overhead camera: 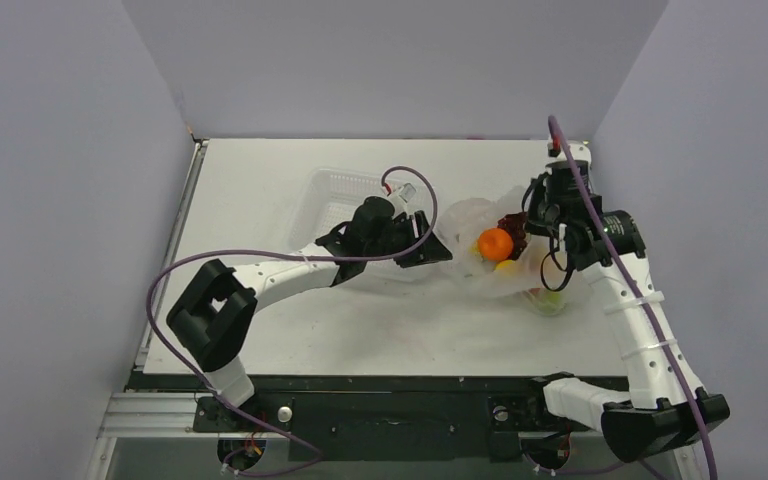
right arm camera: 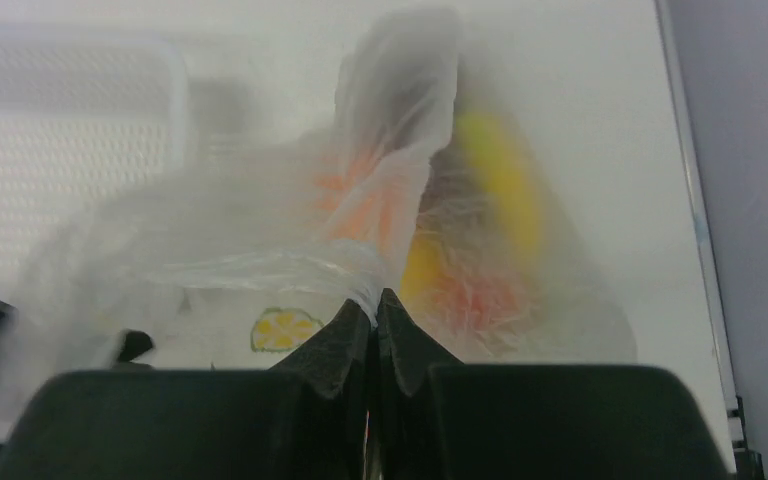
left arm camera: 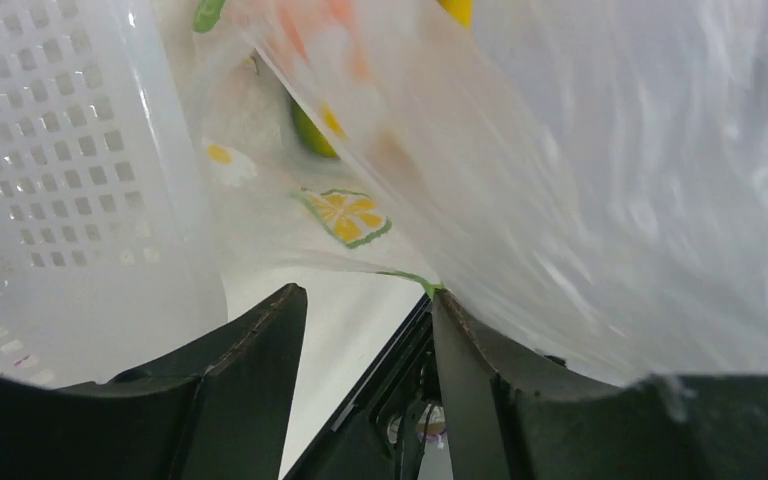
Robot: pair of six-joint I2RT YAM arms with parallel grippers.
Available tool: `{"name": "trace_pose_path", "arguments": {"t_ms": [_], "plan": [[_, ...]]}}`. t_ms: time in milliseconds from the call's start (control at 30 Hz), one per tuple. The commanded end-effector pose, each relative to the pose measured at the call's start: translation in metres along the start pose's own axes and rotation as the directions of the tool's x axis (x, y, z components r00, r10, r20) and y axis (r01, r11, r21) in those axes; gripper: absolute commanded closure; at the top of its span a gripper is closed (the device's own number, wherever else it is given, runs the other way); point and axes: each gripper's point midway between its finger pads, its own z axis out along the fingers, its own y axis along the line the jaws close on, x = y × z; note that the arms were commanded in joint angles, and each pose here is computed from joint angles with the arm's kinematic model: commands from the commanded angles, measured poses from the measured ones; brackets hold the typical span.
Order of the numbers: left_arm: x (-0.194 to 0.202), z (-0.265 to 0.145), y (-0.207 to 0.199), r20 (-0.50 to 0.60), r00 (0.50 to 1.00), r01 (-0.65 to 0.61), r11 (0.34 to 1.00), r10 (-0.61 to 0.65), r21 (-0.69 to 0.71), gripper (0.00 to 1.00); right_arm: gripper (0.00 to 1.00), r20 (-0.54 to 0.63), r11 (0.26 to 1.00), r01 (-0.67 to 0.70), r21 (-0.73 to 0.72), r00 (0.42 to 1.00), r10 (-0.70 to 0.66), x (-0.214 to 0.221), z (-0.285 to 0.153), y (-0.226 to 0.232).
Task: Take the fake fruits out of the plastic bag
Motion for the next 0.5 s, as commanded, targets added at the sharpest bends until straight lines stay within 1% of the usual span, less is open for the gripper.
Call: {"name": "trace_pose_path", "arguments": {"t_ms": [0, 100, 200, 333, 400, 433, 467], "plan": [[-0.029, -0.047, -0.055, 0.098, 0.988, -0.134, 0.980, 0.120, 0.147, 0.52, 1.00, 0.005, 0.998, 0.010, -0.056, 1.000, -0.010, 0.031, -0.004, 0.001], [-0.028, -0.065, -0.080, 0.113, 0.979, -0.189, 0.958, 0.168, 0.213, 0.49, 1.00, 0.001, 0.997, 0.000, -0.073, 1.000, 0.000, 0.037, -0.004, 0.003], [-0.017, -0.072, -0.107, 0.104, 0.975, -0.219, 0.922, 0.195, 0.320, 0.48, 1.00, 0.019, 0.995, -0.014, -0.103, 1.000, 0.016, 0.029, -0.007, 0.010], [0.004, -0.058, -0.127, 0.072, 0.974, -0.227, 0.900, 0.216, 0.371, 0.51, 1.00, 0.048, 0.986, -0.045, -0.161, 0.997, 0.053, 0.010, -0.012, 0.023], [0.013, -0.049, -0.134, 0.064, 0.967, -0.254, 0.893, 0.248, 0.372, 0.51, 1.00, 0.055, 0.980, -0.058, -0.188, 0.996, 0.070, 0.005, -0.015, 0.029], [0.018, -0.044, -0.142, 0.069, 0.957, -0.287, 0.879, 0.282, 0.381, 0.51, 1.00, 0.057, 0.978, -0.061, -0.197, 0.996, 0.074, 0.003, -0.016, 0.031], [0.024, -0.040, -0.143, 0.064, 0.952, -0.300, 0.882, 0.298, 0.364, 0.51, 1.00, 0.057, 0.977, -0.069, -0.203, 0.995, 0.082, 0.003, -0.017, 0.032]]}}
